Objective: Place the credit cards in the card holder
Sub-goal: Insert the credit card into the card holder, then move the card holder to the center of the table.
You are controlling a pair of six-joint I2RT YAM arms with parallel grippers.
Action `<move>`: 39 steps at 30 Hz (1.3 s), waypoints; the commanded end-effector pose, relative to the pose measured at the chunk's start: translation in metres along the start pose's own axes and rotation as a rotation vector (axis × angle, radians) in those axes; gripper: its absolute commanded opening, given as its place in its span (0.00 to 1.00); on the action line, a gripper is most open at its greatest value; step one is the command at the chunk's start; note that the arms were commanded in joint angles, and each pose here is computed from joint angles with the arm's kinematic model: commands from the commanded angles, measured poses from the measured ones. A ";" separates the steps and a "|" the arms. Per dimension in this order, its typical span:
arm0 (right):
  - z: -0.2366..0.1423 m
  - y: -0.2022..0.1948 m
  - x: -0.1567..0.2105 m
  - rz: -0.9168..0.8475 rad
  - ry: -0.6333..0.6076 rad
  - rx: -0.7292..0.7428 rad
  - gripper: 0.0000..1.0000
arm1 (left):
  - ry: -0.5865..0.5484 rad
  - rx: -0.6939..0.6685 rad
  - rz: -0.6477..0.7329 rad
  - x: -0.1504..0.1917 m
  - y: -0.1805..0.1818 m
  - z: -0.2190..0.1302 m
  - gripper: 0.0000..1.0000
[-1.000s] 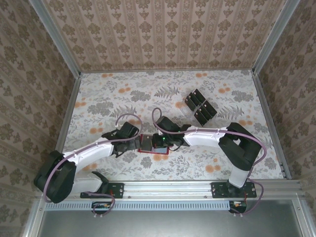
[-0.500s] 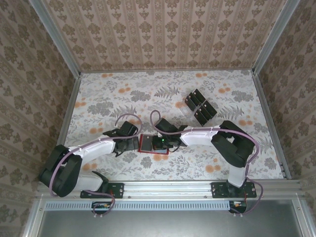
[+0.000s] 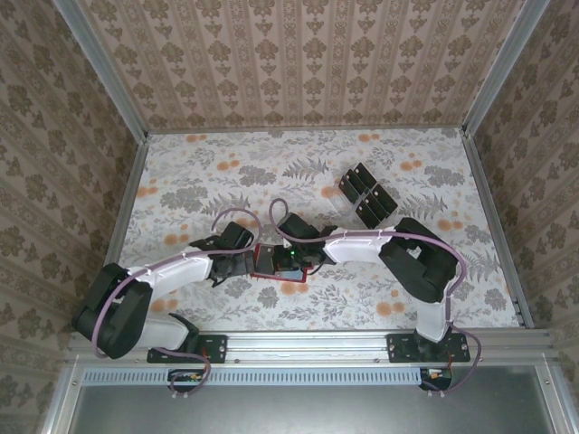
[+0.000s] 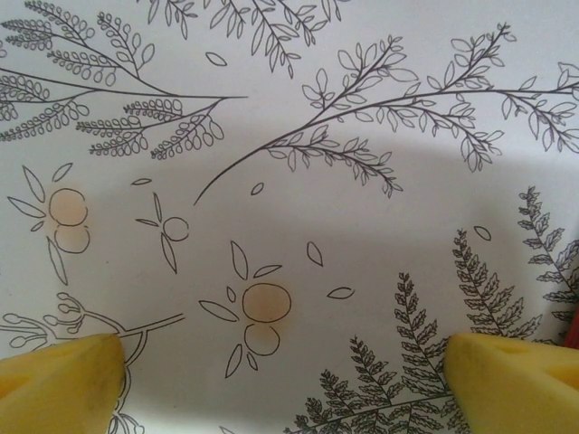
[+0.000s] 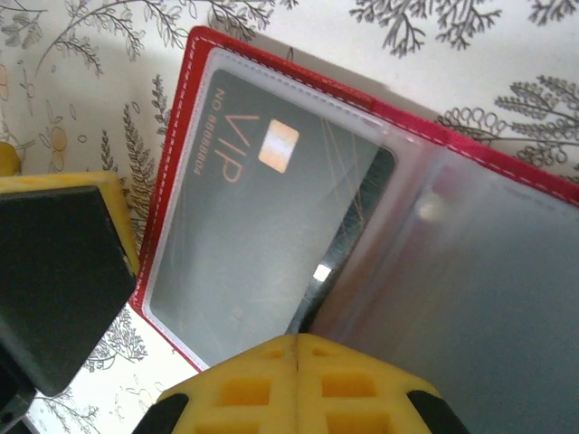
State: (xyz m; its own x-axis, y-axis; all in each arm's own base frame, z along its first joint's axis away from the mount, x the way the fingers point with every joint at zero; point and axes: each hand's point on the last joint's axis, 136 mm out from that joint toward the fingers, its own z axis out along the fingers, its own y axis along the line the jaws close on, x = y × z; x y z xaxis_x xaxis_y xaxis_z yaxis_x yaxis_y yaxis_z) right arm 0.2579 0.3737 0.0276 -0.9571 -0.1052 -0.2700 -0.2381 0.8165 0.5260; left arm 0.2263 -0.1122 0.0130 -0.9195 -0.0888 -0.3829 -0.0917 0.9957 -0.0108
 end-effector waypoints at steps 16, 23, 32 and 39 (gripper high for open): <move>-0.019 -0.018 0.021 0.023 -0.019 0.024 0.00 | -0.108 0.064 -0.030 -0.032 0.000 -0.042 1.00; -0.015 -0.048 0.034 -0.021 0.025 0.132 0.00 | -0.099 0.079 -0.025 -0.032 -0.003 -0.044 1.00; -0.032 -0.077 0.018 -0.054 0.028 0.223 0.00 | -0.095 0.097 -0.019 -0.030 -0.007 -0.045 1.00; -0.059 -0.047 -0.003 -0.055 -0.045 0.136 0.06 | -0.089 0.109 0.000 -0.032 -0.016 -0.042 1.00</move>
State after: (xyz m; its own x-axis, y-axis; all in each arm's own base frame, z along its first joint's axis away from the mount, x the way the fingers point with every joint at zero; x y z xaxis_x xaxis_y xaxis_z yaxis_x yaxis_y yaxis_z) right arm 0.2601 0.3069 0.0265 -0.9454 -0.1379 -0.2951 -0.2541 0.8792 0.4030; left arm 0.2362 -0.1170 0.0576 -0.8816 -0.1163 -0.4574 -0.0798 0.9920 -0.0982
